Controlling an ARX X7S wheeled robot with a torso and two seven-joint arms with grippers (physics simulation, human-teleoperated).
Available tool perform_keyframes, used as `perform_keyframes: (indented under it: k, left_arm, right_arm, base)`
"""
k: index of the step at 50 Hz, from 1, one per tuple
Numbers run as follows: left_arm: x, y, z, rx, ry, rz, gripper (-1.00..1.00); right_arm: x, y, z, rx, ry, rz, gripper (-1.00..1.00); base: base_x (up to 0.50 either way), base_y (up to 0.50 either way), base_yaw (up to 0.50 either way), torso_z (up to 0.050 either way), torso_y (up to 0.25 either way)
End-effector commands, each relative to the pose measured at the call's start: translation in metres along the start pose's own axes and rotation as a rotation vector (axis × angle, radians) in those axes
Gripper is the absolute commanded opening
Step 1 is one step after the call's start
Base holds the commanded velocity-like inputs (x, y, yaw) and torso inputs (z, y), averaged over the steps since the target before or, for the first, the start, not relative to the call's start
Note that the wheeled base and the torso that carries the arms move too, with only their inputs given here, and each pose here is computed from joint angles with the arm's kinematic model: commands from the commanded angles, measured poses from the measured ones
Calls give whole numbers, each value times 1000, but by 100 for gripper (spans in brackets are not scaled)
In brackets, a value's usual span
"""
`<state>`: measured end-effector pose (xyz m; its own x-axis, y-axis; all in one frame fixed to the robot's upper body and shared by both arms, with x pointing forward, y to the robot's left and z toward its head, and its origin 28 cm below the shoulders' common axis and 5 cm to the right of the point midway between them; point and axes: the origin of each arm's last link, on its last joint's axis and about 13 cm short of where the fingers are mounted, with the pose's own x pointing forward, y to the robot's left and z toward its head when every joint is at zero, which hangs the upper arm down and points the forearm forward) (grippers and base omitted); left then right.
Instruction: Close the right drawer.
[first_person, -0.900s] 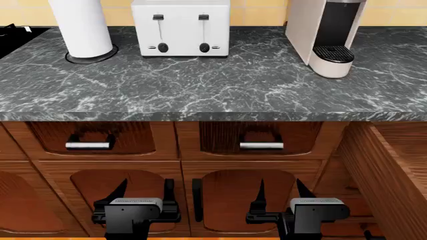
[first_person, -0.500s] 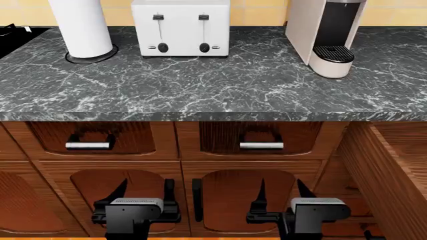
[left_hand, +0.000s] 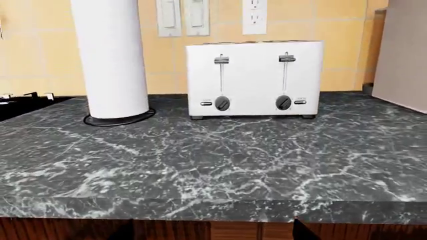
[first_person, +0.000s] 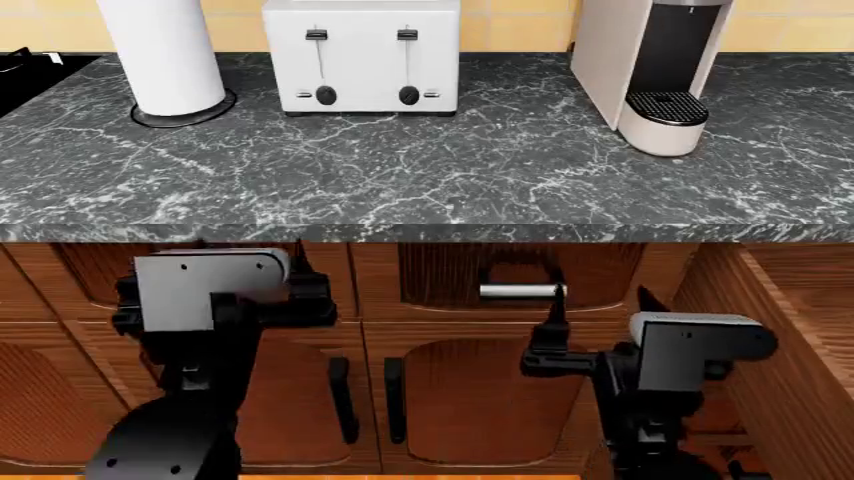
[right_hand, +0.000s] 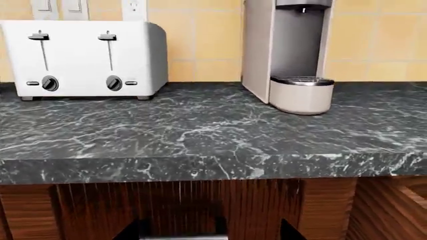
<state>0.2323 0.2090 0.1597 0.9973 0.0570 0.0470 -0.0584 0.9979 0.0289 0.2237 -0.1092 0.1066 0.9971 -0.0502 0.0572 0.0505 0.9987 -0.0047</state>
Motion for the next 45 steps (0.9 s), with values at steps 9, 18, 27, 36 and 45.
perform_keyframes:
  k: [9, 18, 27, 36, 45]
  left_arm:
    - [-16, 22, 155, 113, -67, 176, 100]
    - [-36, 37, 191, 49, -74, 16, 100]
    - [-41, 45, 202, 34, -100, 32, 100]
    - [-44, 45, 205, 32, -117, 21, 100]
    - [-44, 47, 206, 24, -121, 28, 100]
  right_arm:
    - [-1, -35, 151, -93, -113, -70, 100]
    - [-26, -36, 190, -50, -122, 37, 100]
    - [-40, -36, 211, -55, -148, 61, 100]
    - [-47, -37, 223, -38, -179, 88, 100]
    - [-48, -38, 227, -40, -190, 78, 100]
  base:
    - [0, 0, 0, 0, 0]
    - [0, 0, 0, 0, 0]
    - [0, 0, 0, 0, 0]
    - [0, 0, -250, 0, 0]
    - [0, 0, -500, 0, 0]
